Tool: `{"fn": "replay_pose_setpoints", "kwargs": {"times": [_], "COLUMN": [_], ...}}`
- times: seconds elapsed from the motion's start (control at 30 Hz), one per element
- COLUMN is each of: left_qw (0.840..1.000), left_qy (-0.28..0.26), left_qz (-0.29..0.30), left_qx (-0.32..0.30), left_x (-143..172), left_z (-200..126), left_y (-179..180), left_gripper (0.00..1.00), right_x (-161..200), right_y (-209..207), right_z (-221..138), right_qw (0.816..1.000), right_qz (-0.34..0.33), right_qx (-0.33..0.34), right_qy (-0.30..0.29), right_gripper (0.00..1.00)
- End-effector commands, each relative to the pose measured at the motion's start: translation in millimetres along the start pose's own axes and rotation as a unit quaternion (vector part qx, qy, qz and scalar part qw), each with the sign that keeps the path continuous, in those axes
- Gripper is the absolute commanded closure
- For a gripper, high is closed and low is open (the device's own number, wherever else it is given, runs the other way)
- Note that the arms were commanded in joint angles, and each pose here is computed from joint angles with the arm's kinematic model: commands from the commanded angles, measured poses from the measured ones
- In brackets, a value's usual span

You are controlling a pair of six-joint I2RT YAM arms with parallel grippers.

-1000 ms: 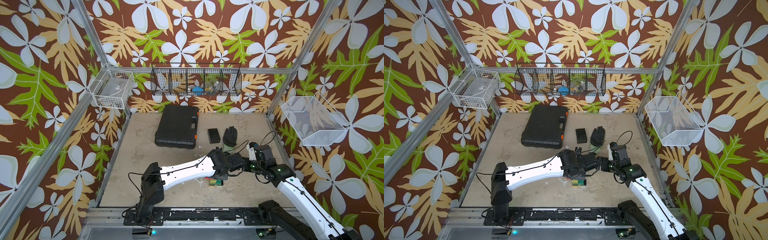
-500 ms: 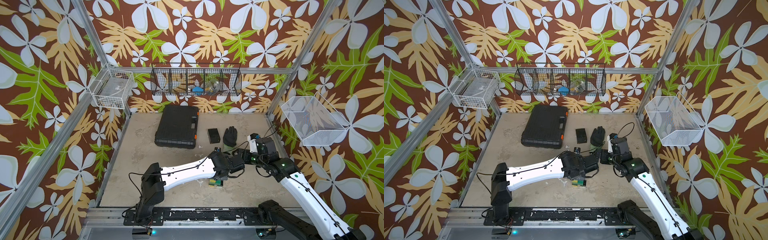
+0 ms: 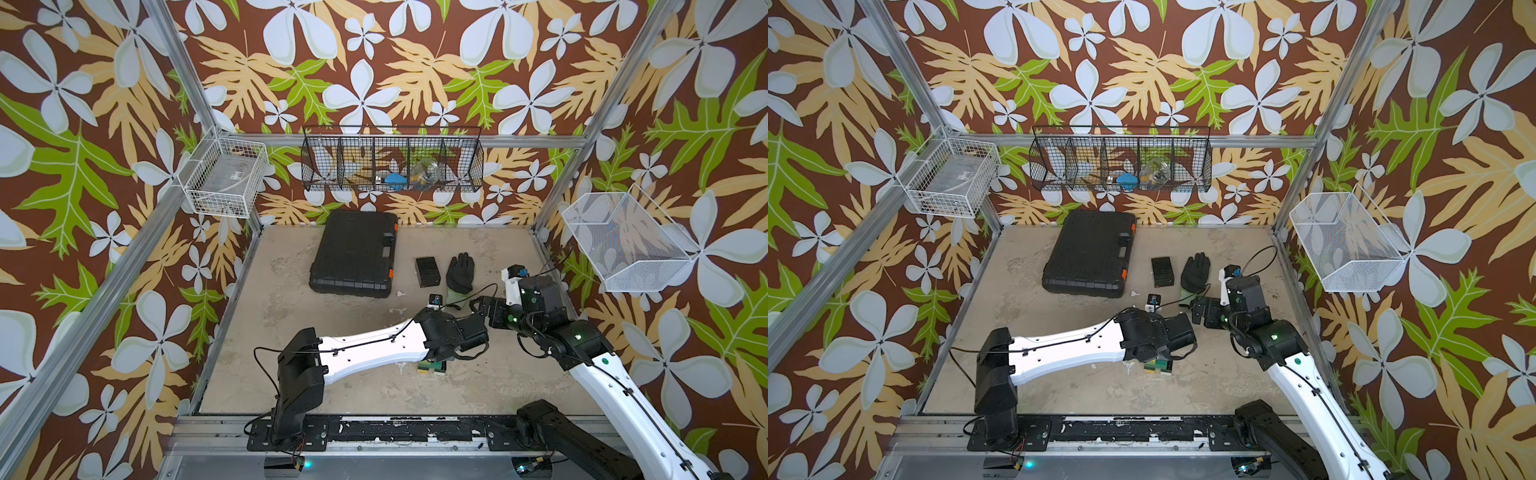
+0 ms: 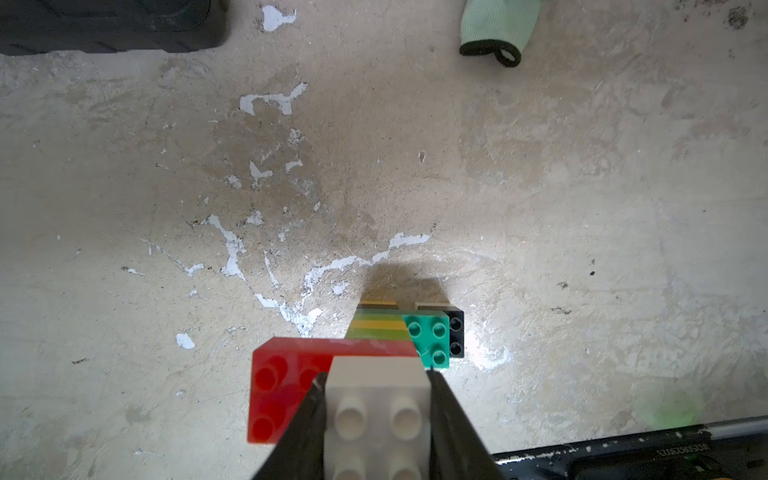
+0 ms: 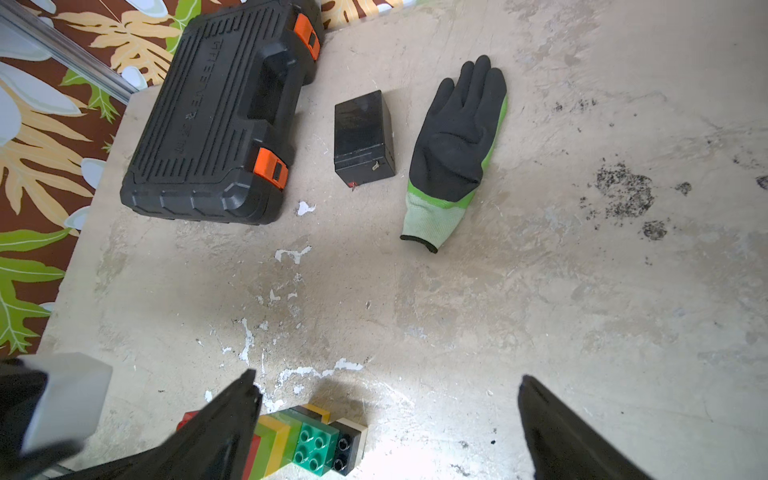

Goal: Assemble a giraffe with lego
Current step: Assemble the lego brick with the lego brick.

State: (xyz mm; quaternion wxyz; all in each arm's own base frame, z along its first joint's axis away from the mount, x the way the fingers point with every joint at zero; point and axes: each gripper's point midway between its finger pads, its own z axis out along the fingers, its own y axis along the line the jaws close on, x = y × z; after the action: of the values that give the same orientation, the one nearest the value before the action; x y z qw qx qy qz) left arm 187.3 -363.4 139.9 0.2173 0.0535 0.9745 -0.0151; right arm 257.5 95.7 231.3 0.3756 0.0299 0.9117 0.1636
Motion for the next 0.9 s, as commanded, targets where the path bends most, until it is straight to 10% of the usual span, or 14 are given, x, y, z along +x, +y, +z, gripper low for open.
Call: {"fn": "replay_pose_setpoints", "kwargs": {"times": [0.0,0.87], "left_qw": [0.993,0.982], "left_qy": [0.118,0.175], "left_qz": [0.017,0.070], "left_qx": [0.013,-0.009], "left_x": [49.3,101.6], "left_z": [17.4,23.6], "left_y": [-5.2,12.0], "left_gripper": [0.91,0.92], "right_x": [-2.2,-15.2], "right_y": [-3.5,-12.1], "right_z": [-4.0,-28.8], "right_qw": [1.000,0.998], "right_qz": [-0.010,0.009], "right_qx": [0.011,0.015], "right_qy": [-0.008,-0.056], "right_gripper": [0.01,0.02]}}
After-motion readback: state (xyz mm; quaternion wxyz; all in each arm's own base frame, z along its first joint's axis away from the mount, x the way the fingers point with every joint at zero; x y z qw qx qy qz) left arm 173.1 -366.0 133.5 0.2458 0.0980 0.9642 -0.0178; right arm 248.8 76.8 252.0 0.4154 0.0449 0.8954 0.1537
